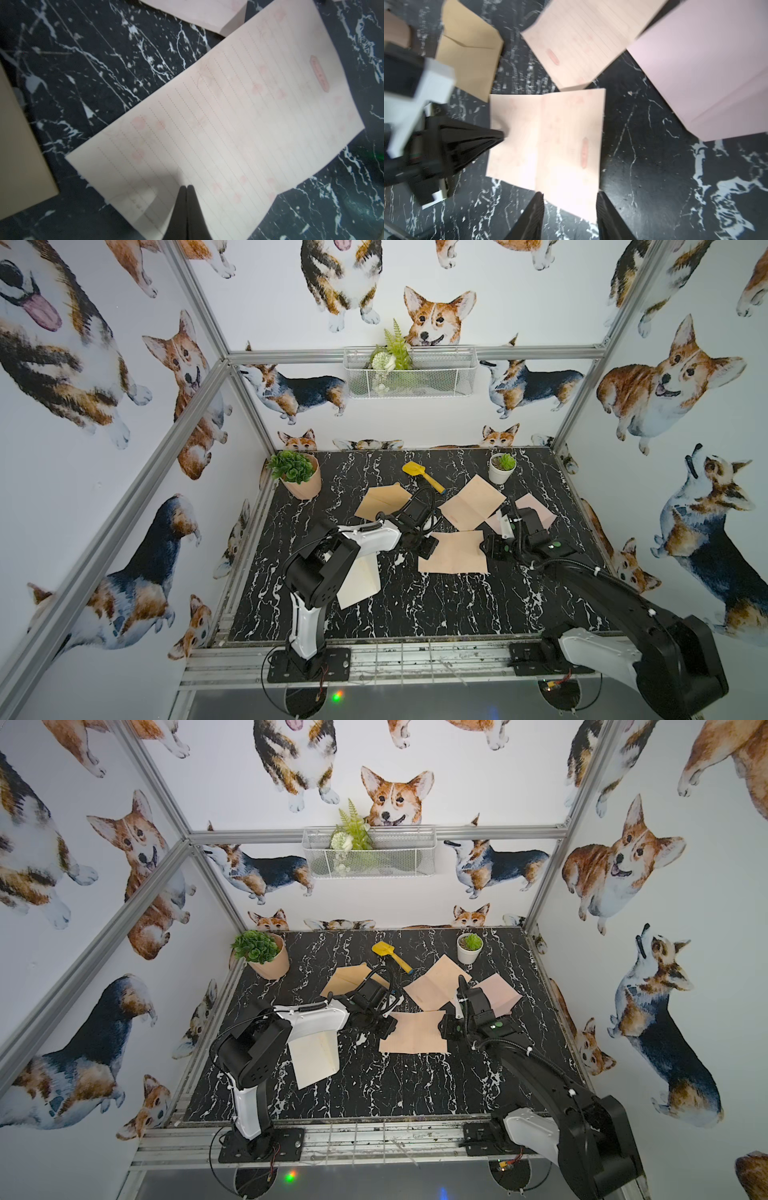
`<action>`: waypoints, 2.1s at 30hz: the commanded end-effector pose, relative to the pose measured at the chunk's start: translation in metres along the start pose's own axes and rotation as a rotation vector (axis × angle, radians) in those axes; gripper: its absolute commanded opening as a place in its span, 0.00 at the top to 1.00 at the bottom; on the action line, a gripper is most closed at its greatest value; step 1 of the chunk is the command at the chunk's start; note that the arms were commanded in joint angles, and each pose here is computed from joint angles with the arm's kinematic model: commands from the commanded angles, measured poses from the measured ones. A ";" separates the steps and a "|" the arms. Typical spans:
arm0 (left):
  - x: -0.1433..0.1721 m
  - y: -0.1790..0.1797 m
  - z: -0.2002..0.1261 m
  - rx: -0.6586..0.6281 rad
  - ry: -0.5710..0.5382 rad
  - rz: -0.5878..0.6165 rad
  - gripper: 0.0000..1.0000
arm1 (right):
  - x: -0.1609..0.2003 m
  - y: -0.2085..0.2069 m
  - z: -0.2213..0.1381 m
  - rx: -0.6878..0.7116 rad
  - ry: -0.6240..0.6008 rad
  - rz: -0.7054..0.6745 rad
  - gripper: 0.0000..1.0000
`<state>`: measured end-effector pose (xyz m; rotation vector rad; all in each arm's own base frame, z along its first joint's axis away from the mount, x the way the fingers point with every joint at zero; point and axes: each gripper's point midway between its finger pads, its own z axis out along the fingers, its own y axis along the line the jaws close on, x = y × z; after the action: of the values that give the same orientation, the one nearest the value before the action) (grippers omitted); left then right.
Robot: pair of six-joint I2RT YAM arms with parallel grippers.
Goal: Take the letter paper out of the envelope
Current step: Unfold the letter paper at the center of the board, then move the letter paper to the center of the board.
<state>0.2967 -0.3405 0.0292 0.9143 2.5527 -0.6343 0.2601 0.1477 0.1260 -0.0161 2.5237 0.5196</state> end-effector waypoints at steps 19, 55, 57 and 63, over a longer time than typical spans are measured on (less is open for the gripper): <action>-0.004 -0.005 0.000 0.043 -0.023 -0.001 1.00 | 0.015 0.075 0.081 -0.106 0.136 -0.099 1.00; -0.004 0.000 0.001 0.044 -0.020 -0.015 1.00 | 0.054 -0.013 0.099 0.056 0.208 -0.013 1.00; -0.004 0.000 0.001 0.044 -0.021 -0.016 1.00 | 0.054 -0.017 0.097 0.062 0.205 -0.007 1.00; -0.005 0.000 0.000 0.045 -0.027 -0.016 1.00 | 0.060 -0.020 0.101 0.065 0.218 -0.001 1.00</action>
<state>0.2981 -0.3407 0.0281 0.8883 2.5576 -0.6898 0.2708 0.1766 0.0183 -0.0506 2.7167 0.4817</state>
